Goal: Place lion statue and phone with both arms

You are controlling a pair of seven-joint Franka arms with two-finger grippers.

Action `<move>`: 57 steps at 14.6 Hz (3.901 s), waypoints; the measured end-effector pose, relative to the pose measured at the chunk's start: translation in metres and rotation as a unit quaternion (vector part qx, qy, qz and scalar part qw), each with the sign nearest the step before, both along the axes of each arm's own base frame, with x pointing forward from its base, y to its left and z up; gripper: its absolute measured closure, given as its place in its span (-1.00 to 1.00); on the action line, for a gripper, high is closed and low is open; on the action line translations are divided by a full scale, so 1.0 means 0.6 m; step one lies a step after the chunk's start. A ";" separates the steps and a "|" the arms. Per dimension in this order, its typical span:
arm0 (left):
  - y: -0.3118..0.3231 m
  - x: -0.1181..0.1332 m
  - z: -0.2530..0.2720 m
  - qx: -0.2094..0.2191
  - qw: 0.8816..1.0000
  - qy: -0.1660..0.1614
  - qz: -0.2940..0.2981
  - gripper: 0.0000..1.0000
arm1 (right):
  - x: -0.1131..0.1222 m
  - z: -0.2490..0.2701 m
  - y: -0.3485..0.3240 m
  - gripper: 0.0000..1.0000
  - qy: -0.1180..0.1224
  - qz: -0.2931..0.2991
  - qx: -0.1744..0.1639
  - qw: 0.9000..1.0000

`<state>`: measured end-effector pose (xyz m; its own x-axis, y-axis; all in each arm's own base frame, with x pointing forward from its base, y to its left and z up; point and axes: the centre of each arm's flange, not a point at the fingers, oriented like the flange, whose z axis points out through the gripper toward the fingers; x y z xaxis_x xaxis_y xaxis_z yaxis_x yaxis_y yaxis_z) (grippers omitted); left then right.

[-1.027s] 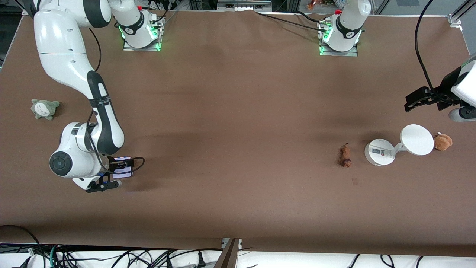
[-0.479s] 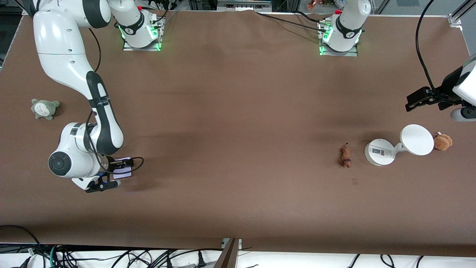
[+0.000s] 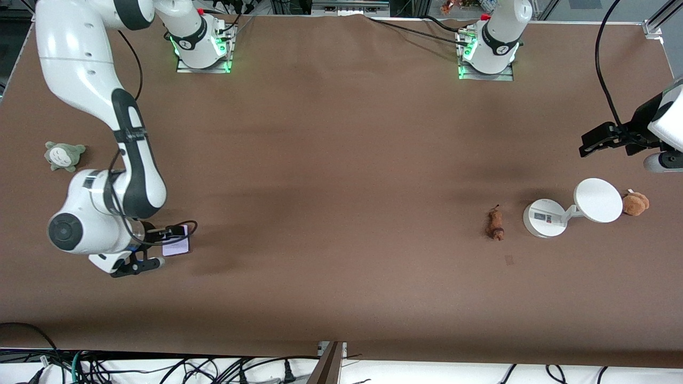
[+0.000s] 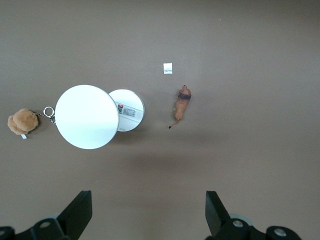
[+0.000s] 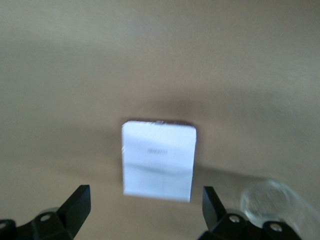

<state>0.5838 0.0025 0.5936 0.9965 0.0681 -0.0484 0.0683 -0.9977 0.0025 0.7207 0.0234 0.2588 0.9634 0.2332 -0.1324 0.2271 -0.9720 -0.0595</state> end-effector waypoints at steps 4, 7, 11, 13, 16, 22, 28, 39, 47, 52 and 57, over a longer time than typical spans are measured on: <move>-0.006 -0.005 -0.004 -0.018 1.000 0.008 0.001 -1.00 | -0.033 0.180 0.004 -0.99 0.016 0.002 0.014 1.000; -0.006 -0.010 -0.002 -0.020 1.000 0.009 0.002 -1.00 | -0.083 0.315 0.027 -1.00 0.033 -0.016 0.019 0.999; -0.004 -0.008 0.000 -0.018 1.000 0.002 0.003 -1.00 | -0.162 0.457 0.070 -1.00 0.047 -0.023 -0.004 0.999; -0.002 -0.008 -0.001 -0.018 1.000 0.001 0.004 -1.00 | -0.197 0.505 0.059 -1.00 0.057 -0.025 -0.010 0.998; -0.002 -0.008 -0.002 -0.018 1.000 0.001 0.004 -1.00 | -0.231 0.550 0.042 -1.00 0.061 -0.029 -0.019 0.998; 0.001 -0.005 -0.006 -0.018 1.000 0.000 0.005 -1.00 | -0.276 0.585 0.021 -1.00 0.092 -0.034 -0.030 0.995; 0.002 -0.002 -0.008 -0.018 1.000 -0.004 0.006 -1.00 | -0.291 0.572 -0.056 -1.00 0.055 -0.060 -0.016 0.997; 0.002 -0.001 -0.008 -0.018 1.000 -0.005 0.006 -1.00 | -0.320 0.611 -0.041 -1.00 0.021 -0.050 -0.011 0.998; 0.006 -0.001 -0.008 0.000 1.000 -0.005 0.002 -1.00 | -0.313 0.613 -0.036 -1.00 0.016 -0.048 -0.011 0.999; 0.006 -0.002 -0.007 0.007 1.000 -0.005 -0.023 -1.00 | -0.307 0.609 -0.036 -1.00 0.015 -0.048 -0.011 0.999; -0.003 -0.002 -0.007 0.007 1.000 -0.005 -0.029 -1.00 | -0.307 0.610 -0.036 -1.00 0.014 -0.048 -0.011 0.999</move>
